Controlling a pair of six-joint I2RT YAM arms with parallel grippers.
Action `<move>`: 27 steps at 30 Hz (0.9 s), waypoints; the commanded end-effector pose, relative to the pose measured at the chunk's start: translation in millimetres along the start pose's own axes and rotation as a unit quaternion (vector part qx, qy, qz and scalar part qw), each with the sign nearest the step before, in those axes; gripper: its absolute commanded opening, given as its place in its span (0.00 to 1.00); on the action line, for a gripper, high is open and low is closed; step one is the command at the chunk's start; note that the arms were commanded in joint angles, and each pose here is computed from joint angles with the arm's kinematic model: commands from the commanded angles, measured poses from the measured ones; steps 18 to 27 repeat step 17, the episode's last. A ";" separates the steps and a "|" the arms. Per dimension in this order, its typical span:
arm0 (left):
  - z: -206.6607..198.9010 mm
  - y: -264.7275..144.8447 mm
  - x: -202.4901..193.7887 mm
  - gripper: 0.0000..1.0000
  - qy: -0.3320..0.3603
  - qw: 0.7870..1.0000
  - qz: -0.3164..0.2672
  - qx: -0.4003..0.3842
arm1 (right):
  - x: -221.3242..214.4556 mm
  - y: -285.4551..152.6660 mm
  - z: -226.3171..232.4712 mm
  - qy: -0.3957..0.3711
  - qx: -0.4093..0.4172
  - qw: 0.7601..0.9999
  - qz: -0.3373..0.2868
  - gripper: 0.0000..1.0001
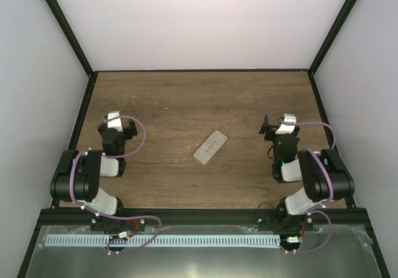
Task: Organize the sunglasses
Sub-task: Reset both arms
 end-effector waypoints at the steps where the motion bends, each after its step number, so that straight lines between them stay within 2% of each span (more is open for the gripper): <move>1: -2.5 2.2 13.9 1.00 0.004 1.000 -0.030 -0.008 | 8.0 5.8 -2.9 0.003 -0.011 1.000 -0.014 1.00; 27: -2.1 2.4 14.1 1.00 0.004 1.000 -0.030 -0.008 | 7.8 6.6 -2.4 0.002 -0.010 1.000 -0.013 1.00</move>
Point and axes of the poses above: each gripper's point midway between its finger pads, its own y axis out along the fingers, its own z axis along the line the jaws close on, x = y × z, the point moved 5 cm from there along -y, back along the fingers, and after that the axes turned 15 degrees about y, right-handed, at the moved point
